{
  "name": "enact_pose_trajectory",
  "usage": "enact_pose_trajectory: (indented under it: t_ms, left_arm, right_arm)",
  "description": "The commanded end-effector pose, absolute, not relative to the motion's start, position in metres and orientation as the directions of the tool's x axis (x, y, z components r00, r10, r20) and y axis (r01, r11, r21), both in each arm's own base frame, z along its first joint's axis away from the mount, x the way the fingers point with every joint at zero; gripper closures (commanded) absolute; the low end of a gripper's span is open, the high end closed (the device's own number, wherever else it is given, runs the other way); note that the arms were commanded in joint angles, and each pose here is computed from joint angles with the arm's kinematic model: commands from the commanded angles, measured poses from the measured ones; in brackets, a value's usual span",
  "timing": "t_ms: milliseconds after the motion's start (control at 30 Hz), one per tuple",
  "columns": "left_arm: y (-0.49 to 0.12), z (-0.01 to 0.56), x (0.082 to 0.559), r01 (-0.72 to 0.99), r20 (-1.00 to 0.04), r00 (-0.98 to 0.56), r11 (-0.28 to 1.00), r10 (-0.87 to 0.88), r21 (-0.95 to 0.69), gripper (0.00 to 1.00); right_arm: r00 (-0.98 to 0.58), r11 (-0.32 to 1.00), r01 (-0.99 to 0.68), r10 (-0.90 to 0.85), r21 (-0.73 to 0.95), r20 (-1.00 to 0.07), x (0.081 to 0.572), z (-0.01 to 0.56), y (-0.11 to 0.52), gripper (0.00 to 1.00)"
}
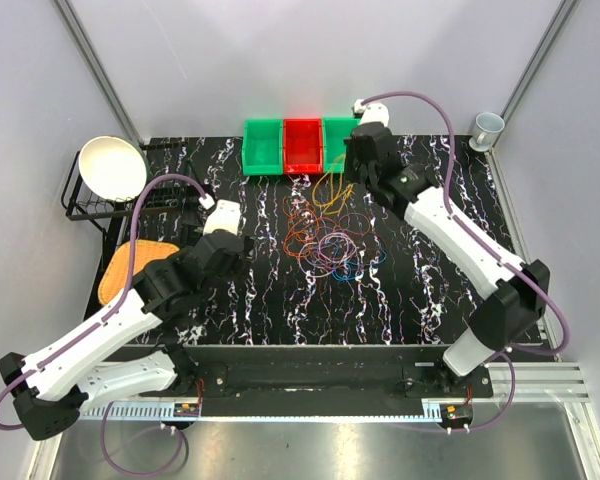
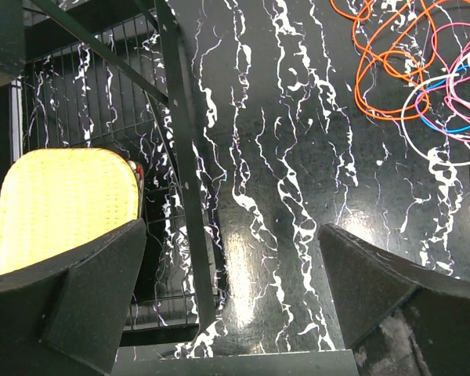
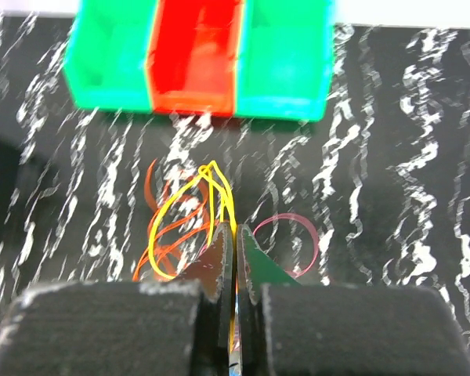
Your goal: Untangle the cables
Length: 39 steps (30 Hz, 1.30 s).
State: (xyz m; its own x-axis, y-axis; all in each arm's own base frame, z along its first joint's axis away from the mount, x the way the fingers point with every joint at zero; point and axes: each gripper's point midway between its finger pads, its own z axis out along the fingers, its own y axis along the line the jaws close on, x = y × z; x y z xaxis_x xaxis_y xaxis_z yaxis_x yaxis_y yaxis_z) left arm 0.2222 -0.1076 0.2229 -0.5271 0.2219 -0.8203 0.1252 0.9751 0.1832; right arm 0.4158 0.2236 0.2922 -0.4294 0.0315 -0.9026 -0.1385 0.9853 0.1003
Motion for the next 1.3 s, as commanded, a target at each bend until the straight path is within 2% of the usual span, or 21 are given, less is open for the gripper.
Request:
enact_pose_trajectory:
  t_ms: [0, 300, 433, 567, 600, 667, 700, 1033, 1267]
  left_arm:
    - [-0.107, 0.230, 0.229, 0.082, -0.847, -0.498, 0.983, 0.183, 0.164, 0.01]
    - [-0.107, 0.232, 0.226, 0.090, -0.853, -0.495, 0.986, 0.165, 0.139, 0.01]
    - [-0.106, 0.234, 0.226, 0.089, -0.856, -0.491, 0.987, 0.161, 0.135, 0.01]
    - [-0.105, 0.235, 0.226, 0.090, -0.858, -0.490, 0.988, 0.155, 0.127, 0.01]
    - [-0.105, 0.236, 0.226, 0.091, -0.862, -0.485, 0.988, 0.150, 0.121, 0.01]
    - [-0.106, 0.235, 0.226, 0.095, -0.861, -0.486, 0.988, 0.150, 0.119, 0.01]
    - [-0.106, 0.236, 0.226, 0.096, -0.862, -0.485, 0.989, 0.149, 0.116, 0.01]
    - [-0.106, 0.233, 0.228, 0.095, -0.857, -0.493, 0.988, 0.150, 0.118, 0.01]
    - [-0.106, 0.231, 0.228, 0.101, -0.854, -0.499, 0.988, 0.149, 0.113, 0.01]
  right_arm:
    - [-0.359, 0.993, -0.067, 0.068, 0.098, -0.931, 0.454, 0.322, 0.201, 1.00]
    - [-0.287, 1.000, -0.016, 0.002, 0.007, -0.958, 0.519, 0.343, 0.186, 1.00]
    - [-0.267, 0.998, 0.062, -0.015, -0.033, -0.964, 0.542, 0.342, 0.173, 1.00]
    - [-0.294, 0.999, -0.010, -0.039, -0.037, -0.955, 0.566, 0.335, 0.179, 1.00]
    - [-0.251, 1.000, -0.029, 0.000, 0.008, -0.968, 0.568, 0.362, 0.182, 1.00]
    - [-0.322, 1.000, -0.015, 0.006, 0.012, -0.947, 0.581, 0.338, 0.173, 1.00]
    - [-0.290, 0.998, -0.027, 0.042, 0.052, -0.956, 0.584, 0.355, 0.173, 1.00]
    - [-0.299, 0.973, -0.064, 0.194, 0.223, -0.934, 0.621, 0.339, 0.146, 1.00]
    - [-0.290, 0.959, -0.047, 0.254, 0.279, -0.923, 0.649, 0.316, 0.128, 1.00]
